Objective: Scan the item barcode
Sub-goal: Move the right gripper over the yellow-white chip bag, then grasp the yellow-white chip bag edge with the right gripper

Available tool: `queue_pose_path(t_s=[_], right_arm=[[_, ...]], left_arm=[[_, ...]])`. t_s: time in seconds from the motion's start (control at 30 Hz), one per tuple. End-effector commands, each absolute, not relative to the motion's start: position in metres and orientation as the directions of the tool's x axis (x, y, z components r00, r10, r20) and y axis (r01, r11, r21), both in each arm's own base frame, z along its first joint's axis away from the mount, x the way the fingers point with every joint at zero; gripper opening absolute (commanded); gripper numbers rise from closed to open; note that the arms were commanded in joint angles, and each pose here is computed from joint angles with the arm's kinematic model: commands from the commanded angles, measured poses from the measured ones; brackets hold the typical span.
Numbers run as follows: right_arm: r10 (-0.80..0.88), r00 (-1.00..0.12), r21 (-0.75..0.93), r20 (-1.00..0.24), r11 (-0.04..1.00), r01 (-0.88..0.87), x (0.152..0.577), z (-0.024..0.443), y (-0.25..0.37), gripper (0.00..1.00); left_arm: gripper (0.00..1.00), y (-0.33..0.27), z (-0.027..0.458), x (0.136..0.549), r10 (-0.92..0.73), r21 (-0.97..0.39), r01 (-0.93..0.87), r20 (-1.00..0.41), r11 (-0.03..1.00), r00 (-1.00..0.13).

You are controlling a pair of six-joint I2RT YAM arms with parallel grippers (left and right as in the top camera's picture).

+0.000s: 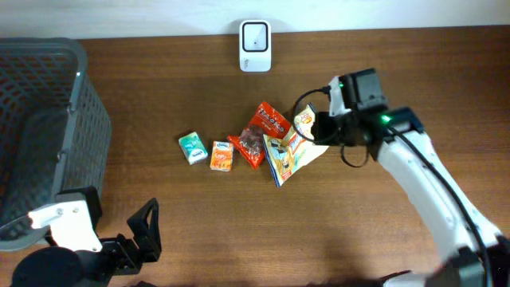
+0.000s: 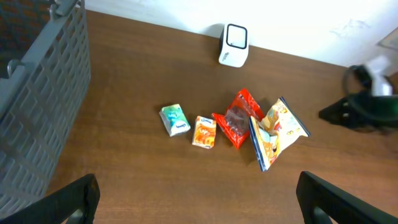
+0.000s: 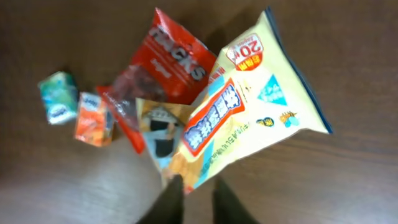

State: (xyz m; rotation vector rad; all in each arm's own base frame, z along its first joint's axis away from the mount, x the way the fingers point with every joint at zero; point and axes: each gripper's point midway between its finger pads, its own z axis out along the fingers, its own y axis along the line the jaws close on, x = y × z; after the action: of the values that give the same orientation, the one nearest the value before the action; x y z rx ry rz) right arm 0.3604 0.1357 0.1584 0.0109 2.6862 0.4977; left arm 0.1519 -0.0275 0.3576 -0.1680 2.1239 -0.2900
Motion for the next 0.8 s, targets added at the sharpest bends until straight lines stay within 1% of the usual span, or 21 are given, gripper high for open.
queue_pose_path(t_s=[0.0,0.23,0.43,0.5,0.57,0.63,0.73,0.77], right_arm=[[0.091,-0.946,0.396,-0.312,0.917,-0.042,0.369,0.131,0.151,0.04],[0.069,-0.980,0.452,-0.187,0.892,-0.024,0.377,0.074,0.170,0.04],[0.035,-0.994,0.422,-0.101,0.906,-0.011,0.373,0.019,0.181,0.04],[0.038,-0.996,0.392,-0.084,0.920,0.002,0.372,0.008,0.176,0.04],[0.041,-0.997,0.364,-0.069,0.931,0.013,0.368,0.007,0.171,0.04],[0.043,-0.998,0.359,-0.056,0.933,0.020,0.362,0.022,0.168,0.04],[0.051,-0.994,0.315,-0.100,0.949,0.017,0.364,0.053,0.158,0.04],[0.053,-0.990,0.303,-0.130,0.953,0.011,0.366,0.070,0.155,0.04]], left_arm=[[0.99,-0.028,0.357,0.152,-0.243,-0.281,-0.011,-0.806,0.960,-0.540],[0.99,-0.028,0.357,0.152,-0.243,-0.281,-0.011,-0.806,0.960,-0.540],[0.99,-0.028,0.357,0.152,-0.243,-0.281,-0.011,-0.806,0.960,-0.540],[0.99,-0.028,0.357,0.152,-0.243,-0.282,-0.011,-0.806,0.959,-0.540],[0.99,-0.028,0.357,0.152,-0.243,-0.281,-0.011,-0.806,0.960,-0.540],[0.99,-0.028,0.357,0.152,-0.243,-0.282,-0.011,-0.806,0.959,-0.540],[0.99,-0.028,0.357,0.152,-0.243,-0.282,-0.011,-0.806,0.959,-0.540],[0.99,-0.028,0.357,0.152,-0.243,-0.281,-0.011,-0.806,0.960,-0.540]])
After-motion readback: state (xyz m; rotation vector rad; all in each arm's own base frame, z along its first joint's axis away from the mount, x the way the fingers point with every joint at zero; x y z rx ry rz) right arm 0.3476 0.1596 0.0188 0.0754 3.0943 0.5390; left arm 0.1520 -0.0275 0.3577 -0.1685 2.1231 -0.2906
